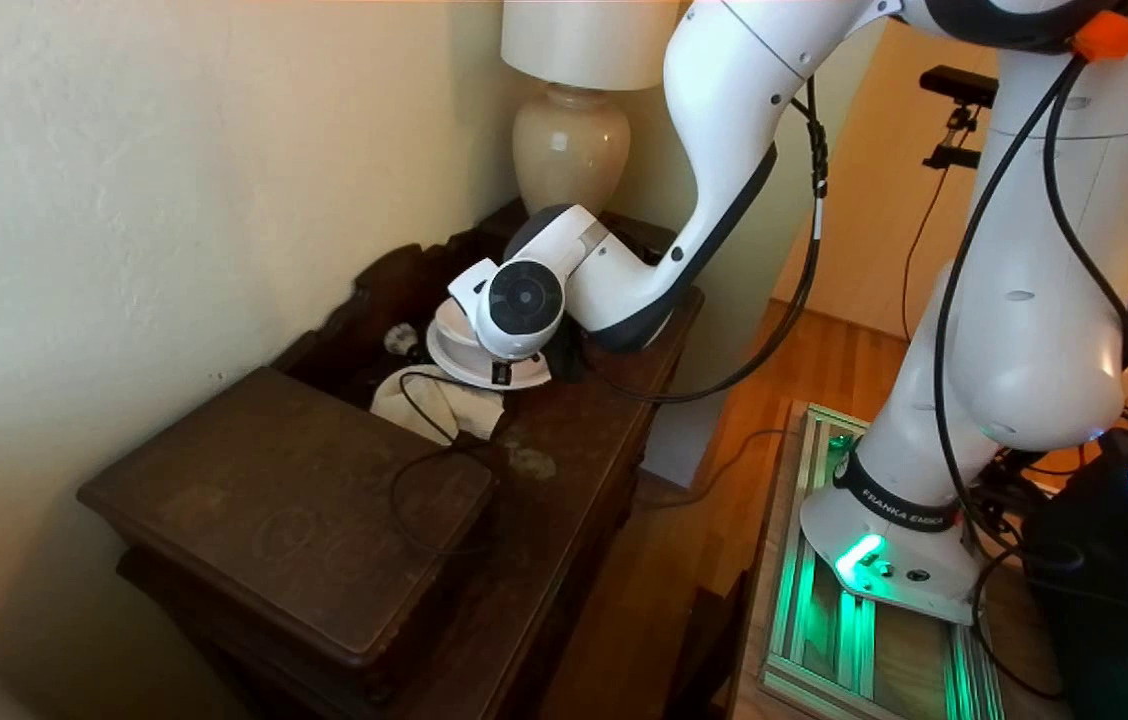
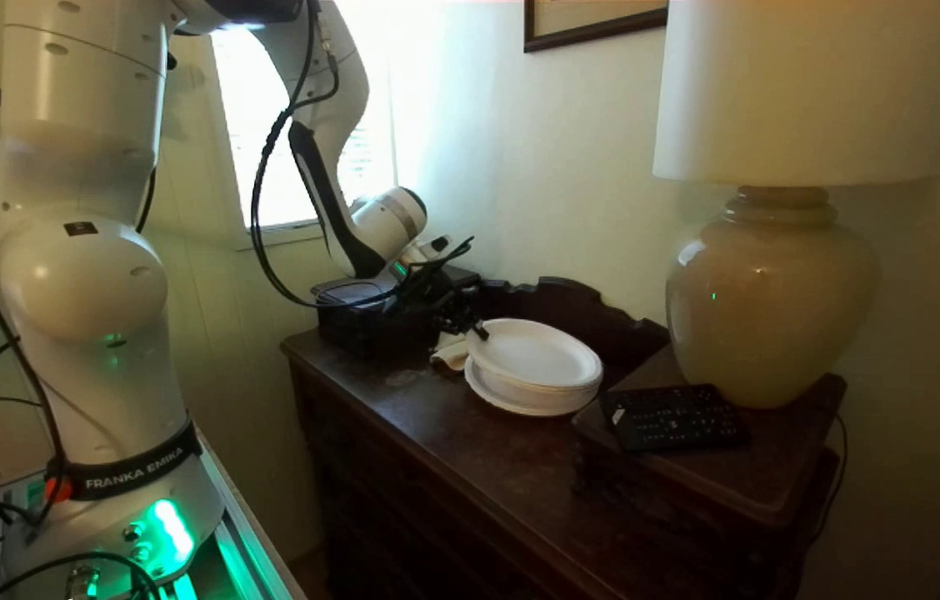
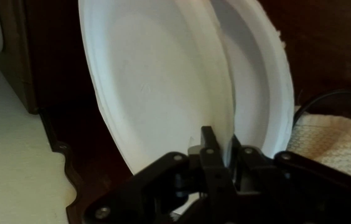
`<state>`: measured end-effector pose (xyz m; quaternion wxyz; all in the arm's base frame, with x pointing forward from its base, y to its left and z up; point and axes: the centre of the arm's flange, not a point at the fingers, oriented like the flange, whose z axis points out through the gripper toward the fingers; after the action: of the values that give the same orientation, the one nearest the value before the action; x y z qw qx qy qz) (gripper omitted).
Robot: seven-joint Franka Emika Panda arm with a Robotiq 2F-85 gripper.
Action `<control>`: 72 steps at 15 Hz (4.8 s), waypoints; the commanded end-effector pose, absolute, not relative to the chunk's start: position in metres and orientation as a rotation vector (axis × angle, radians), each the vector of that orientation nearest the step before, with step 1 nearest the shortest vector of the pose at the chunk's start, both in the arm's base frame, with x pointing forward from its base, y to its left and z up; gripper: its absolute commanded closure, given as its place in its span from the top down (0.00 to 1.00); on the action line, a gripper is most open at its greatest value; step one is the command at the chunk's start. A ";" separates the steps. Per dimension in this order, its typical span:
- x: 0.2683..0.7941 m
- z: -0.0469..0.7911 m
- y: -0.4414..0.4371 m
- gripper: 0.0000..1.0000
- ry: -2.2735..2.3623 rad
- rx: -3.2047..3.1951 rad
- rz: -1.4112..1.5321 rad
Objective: Stack the plates
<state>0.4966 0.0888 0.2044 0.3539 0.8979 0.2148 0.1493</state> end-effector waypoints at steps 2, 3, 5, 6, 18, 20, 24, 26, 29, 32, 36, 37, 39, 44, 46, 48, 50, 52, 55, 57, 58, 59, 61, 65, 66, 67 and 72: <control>0.487 0.213 0.093 0.05 0.506 2.297 0.365; 0.488 0.211 0.093 0.06 0.508 2.295 0.369; 0.490 0.208 0.092 0.36 0.502 2.296 0.371; 0.490 0.207 0.091 0.40 0.505 2.301 0.373; 0.499 0.221 0.100 1.00 0.526 2.332 0.542; 0.495 0.231 0.099 1.00 0.524 2.375 0.509; 0.474 0.252 0.094 1.00 0.576 2.561 0.371; 0.462 0.262 0.089 1.00 0.581 2.636 0.289; 0.440 0.272 0.072 1.00 0.503 2.703 0.140; 0.425 0.268 0.050 1.00 0.409 2.841 -0.002; 0.433 0.243 0.009 0.66 0.167 2.984 0.017; 0.436 0.240 0.001 0.59 0.128 3.000 0.019; 0.440 0.234 -0.013 0.44 0.045 3.028 0.003; 0.444 0.220 -0.030 0.09 -0.066 3.070 -0.018; 0.448 0.210 -0.035 0.03 -0.087 3.060 -0.014; 0.454 0.200 -0.041 0.00 -0.111 3.054 0.030; 0.458 0.194 -0.047 0.02 -0.128 3.053 0.062; 0.463 0.190 -0.052 0.02 -0.138 3.047 0.108; 0.471 0.191 -0.056 0.03 -0.138 3.039 0.184; 0.474 0.192 -0.055 0.02 -0.119 3.041 0.203; 0.473 0.193 -0.053 0.02 -0.104 3.047 0.198; 0.473 0.193 -0.050 0.03 -0.088 3.048 0.202; 0.467 0.205 -0.039 0.03 -0.014 3.090 0.153; 0.448 0.244 -0.012 0.31 0.164 3.125 0.081; 0.444 0.256 -0.010 0.33 0.173 3.117 0.072; 0.441 0.270 -0.010 0.39 0.178 3.103 0.065; 0.427 0.351 -0.032 0.73 0.093 3.051 0.212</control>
<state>0.4524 -0.0175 0.2941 0.0248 0.9980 0.0391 0.0432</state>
